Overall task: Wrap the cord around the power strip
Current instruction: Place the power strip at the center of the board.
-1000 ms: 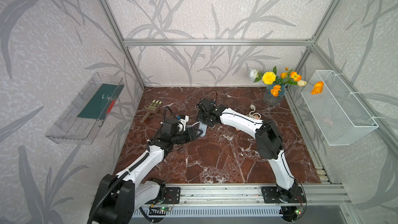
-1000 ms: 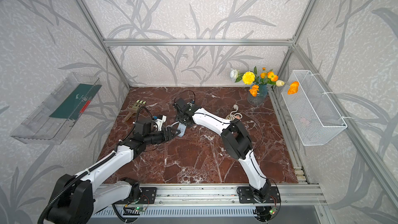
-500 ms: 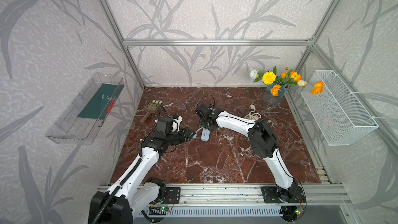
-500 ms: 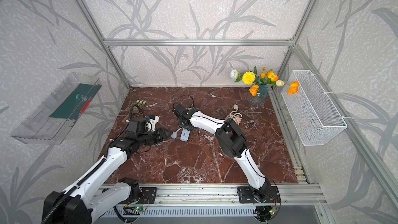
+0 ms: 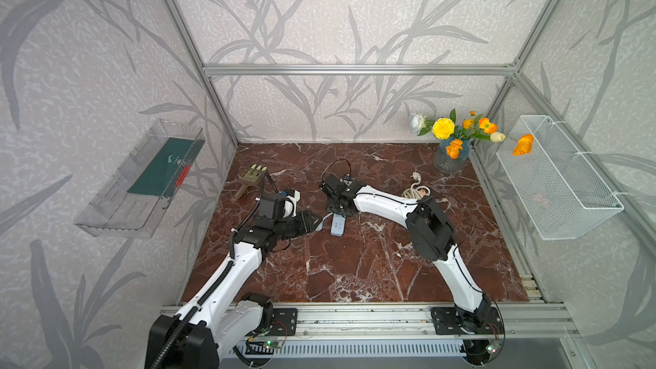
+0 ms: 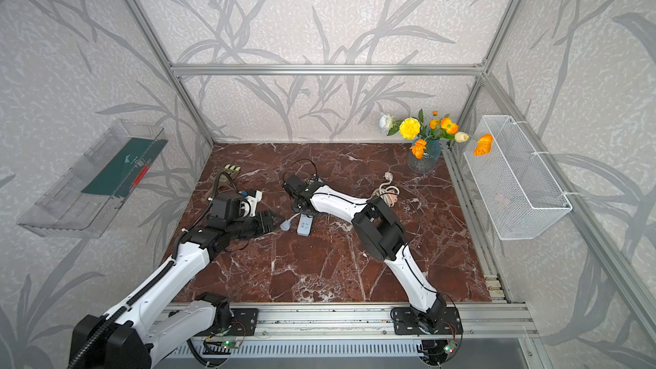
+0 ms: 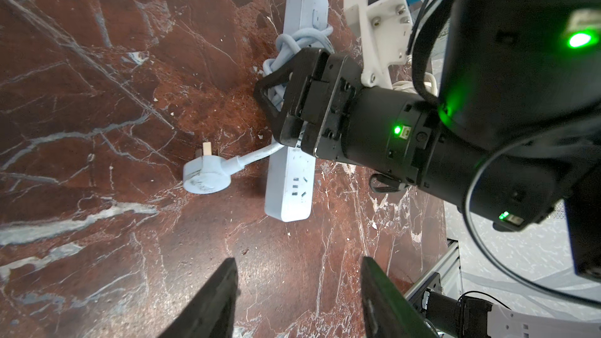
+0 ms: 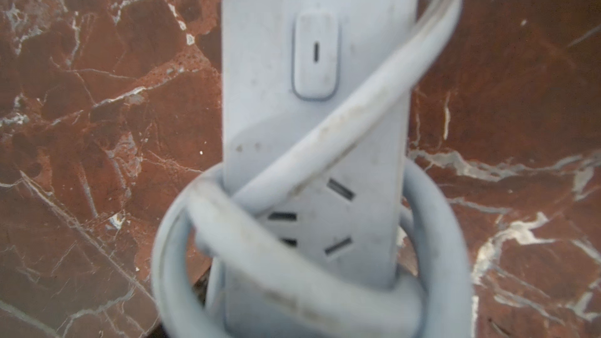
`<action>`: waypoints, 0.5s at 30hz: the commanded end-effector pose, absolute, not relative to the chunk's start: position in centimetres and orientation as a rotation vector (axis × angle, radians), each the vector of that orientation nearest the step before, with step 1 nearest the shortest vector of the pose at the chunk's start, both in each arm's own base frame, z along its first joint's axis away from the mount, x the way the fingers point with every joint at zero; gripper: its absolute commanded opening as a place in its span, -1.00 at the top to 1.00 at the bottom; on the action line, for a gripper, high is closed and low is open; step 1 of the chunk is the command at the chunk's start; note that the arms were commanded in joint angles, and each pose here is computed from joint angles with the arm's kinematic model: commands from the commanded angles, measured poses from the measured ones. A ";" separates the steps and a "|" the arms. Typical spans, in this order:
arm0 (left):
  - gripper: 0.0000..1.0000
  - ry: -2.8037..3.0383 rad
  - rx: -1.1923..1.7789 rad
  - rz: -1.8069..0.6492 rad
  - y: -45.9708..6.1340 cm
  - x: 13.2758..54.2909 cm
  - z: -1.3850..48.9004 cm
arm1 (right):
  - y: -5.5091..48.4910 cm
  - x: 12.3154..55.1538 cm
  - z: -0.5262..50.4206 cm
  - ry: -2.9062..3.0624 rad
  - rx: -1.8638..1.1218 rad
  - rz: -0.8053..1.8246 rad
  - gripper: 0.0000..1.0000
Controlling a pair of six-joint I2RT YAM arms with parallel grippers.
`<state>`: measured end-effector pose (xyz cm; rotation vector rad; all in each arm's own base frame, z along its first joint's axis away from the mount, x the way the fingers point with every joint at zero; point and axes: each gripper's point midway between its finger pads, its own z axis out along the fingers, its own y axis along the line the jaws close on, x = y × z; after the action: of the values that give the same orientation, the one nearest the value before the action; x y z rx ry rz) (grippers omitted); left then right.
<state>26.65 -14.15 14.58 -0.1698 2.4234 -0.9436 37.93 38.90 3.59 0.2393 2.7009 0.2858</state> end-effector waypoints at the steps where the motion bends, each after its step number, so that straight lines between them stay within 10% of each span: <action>1: -0.18 2.390 -0.153 -0.940 -14.1 27.2 15.4 | 37.8 37.4 1.3 2.742 0.246 0.203 -0.38; 15: -0.18 2.385 -0.144 -0.945 -14.2 27.2 15.4 | 38.1 38.0 3.2 2.708 0.209 0.218 -0.59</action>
<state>26.80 -14.20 14.74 -0.1652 2.4137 -0.9459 37.56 39.05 2.89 0.2244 2.7178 0.2769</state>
